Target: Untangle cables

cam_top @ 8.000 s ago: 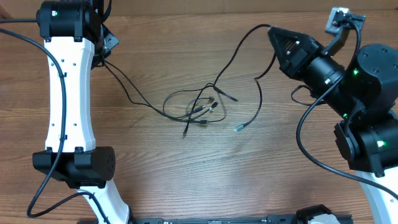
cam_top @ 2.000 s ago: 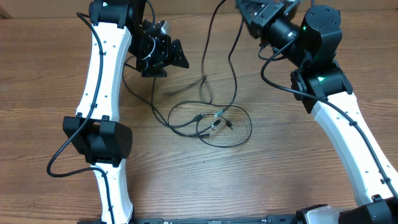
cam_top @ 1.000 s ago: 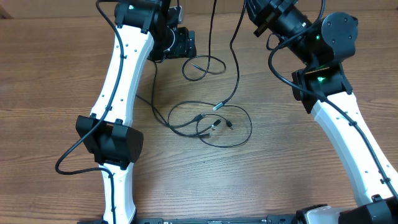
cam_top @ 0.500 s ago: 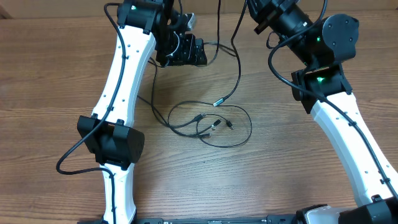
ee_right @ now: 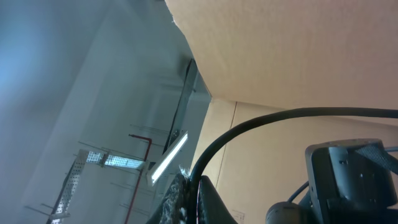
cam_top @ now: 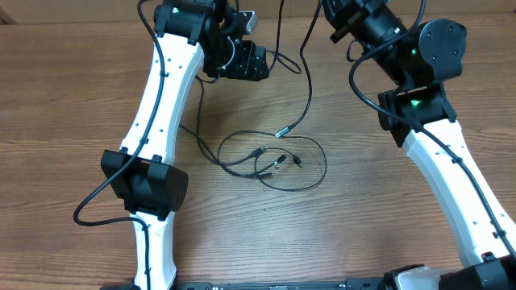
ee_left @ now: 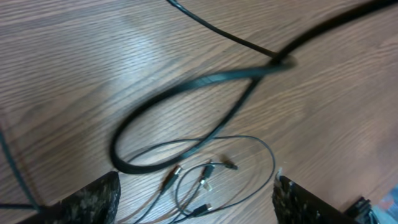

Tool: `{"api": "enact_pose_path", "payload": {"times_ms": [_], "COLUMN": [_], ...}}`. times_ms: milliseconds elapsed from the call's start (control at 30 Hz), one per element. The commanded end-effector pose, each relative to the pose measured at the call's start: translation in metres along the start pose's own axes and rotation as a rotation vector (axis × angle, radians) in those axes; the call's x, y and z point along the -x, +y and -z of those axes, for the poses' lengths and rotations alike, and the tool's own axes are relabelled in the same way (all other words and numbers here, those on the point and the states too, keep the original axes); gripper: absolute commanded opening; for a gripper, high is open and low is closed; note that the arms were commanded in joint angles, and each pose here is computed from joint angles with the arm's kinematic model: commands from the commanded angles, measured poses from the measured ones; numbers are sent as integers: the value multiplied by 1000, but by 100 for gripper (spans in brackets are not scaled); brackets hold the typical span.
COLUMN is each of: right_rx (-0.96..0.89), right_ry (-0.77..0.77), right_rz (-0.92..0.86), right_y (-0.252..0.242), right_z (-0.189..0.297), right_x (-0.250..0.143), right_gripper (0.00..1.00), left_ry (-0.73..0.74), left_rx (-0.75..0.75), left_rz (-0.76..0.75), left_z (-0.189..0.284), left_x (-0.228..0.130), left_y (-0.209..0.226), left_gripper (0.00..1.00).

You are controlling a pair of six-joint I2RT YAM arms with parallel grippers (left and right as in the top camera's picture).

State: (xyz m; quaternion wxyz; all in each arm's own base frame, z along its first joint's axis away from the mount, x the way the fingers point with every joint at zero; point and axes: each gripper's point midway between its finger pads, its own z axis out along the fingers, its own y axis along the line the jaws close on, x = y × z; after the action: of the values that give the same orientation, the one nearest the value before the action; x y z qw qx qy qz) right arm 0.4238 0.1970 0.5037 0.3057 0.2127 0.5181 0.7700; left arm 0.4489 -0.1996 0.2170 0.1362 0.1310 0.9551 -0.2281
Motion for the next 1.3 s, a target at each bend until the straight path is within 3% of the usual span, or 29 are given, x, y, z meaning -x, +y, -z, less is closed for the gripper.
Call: {"api": "enact_pose_path", "payload": {"times_ms": [0,367,767,833,933,1133,1267], "right_rx": [31,31,66,65,55,23,1], "right_ry": [21,22,54,54,52,47,39], "right_rz": [8,8,18,18,12,-3,-13], "right_y": [16,16,25,25,22,14,9], "right_z": [1,1,2,2,1,1,1], "right_x": [-9,-9,-15,-15,-15,-13,-11], "right_gripper": [4,4,4,4,4,4,4], "left_ry": [-18,-37,17,12,10,8,5], "left_rx": [68,31,22,21,23,24,24], "left_rz": [-8,39,28,29,43,64,68], "left_z": [4,9,-17,-17,-16,-16,-14], "left_x": [3,8,3,4,4,5,5], "left_y": [17,22,16,16,19,20,20], "left_gripper": [79,77,63,52,44,4,4]}}
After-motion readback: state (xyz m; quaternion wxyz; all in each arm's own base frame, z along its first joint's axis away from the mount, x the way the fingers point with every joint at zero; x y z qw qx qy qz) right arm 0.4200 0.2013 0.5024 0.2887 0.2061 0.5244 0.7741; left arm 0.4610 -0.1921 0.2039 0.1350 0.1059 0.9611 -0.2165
